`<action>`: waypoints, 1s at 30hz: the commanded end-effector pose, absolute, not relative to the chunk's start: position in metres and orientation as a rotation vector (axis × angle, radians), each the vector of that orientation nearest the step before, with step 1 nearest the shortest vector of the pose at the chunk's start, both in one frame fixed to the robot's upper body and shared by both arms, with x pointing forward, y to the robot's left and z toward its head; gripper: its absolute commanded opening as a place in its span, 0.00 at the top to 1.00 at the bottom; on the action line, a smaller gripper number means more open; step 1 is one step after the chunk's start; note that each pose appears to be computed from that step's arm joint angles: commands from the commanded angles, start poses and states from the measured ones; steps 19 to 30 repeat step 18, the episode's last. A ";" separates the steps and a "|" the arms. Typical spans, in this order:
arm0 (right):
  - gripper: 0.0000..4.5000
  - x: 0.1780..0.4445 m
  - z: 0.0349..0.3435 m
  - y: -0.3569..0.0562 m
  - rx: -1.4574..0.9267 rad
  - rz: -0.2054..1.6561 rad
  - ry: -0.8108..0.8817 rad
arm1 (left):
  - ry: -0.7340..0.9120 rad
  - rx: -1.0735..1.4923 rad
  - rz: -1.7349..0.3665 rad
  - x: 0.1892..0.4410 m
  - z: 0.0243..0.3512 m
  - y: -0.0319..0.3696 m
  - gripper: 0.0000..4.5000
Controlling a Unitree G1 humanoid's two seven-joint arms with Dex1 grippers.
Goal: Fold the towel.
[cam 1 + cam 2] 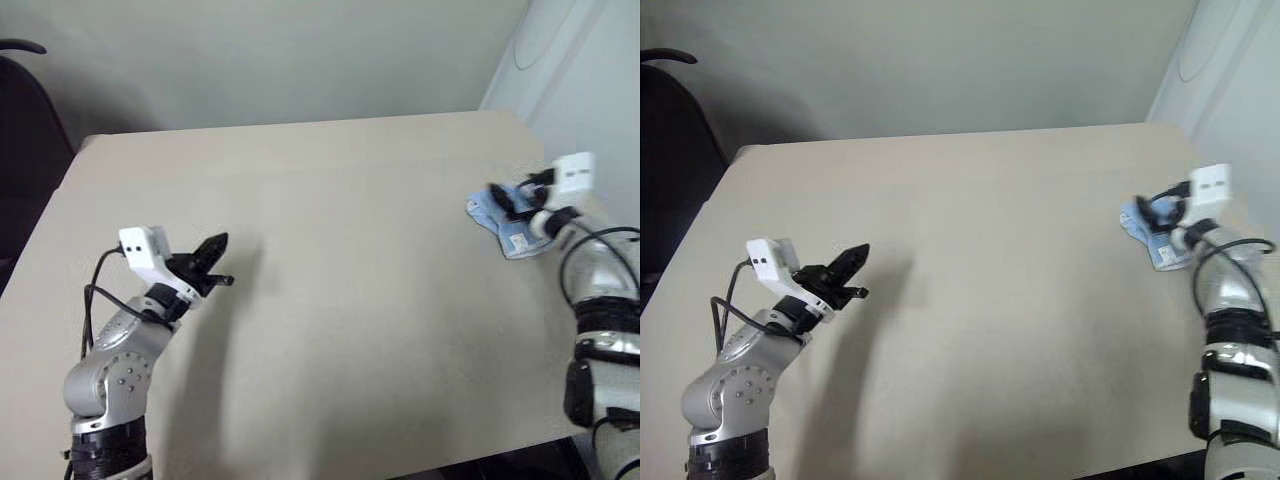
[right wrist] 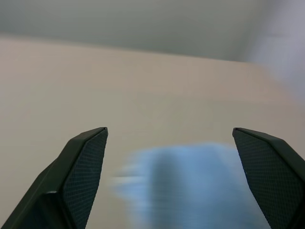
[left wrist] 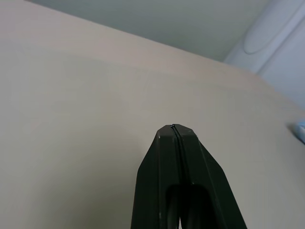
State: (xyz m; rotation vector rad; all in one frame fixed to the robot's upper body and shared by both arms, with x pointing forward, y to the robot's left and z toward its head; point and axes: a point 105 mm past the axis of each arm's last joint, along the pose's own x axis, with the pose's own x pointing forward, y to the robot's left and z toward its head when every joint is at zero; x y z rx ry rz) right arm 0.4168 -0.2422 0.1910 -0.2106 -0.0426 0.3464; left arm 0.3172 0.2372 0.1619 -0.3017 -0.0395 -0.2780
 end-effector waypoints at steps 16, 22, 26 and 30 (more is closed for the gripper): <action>0.01 0.391 0.157 -0.071 -0.050 0.915 -0.037 | -0.060 0.064 -0.247 0.275 0.153 0.251 1.00; 0.01 0.391 0.153 -0.071 -0.048 0.908 -0.032 | -0.058 0.063 -0.247 0.277 0.153 0.251 1.00; 0.01 0.391 0.153 -0.071 -0.048 0.908 -0.032 | -0.058 0.063 -0.247 0.277 0.153 0.251 1.00; 0.01 0.391 0.153 -0.071 -0.048 0.908 -0.032 | -0.058 0.063 -0.247 0.277 0.153 0.251 1.00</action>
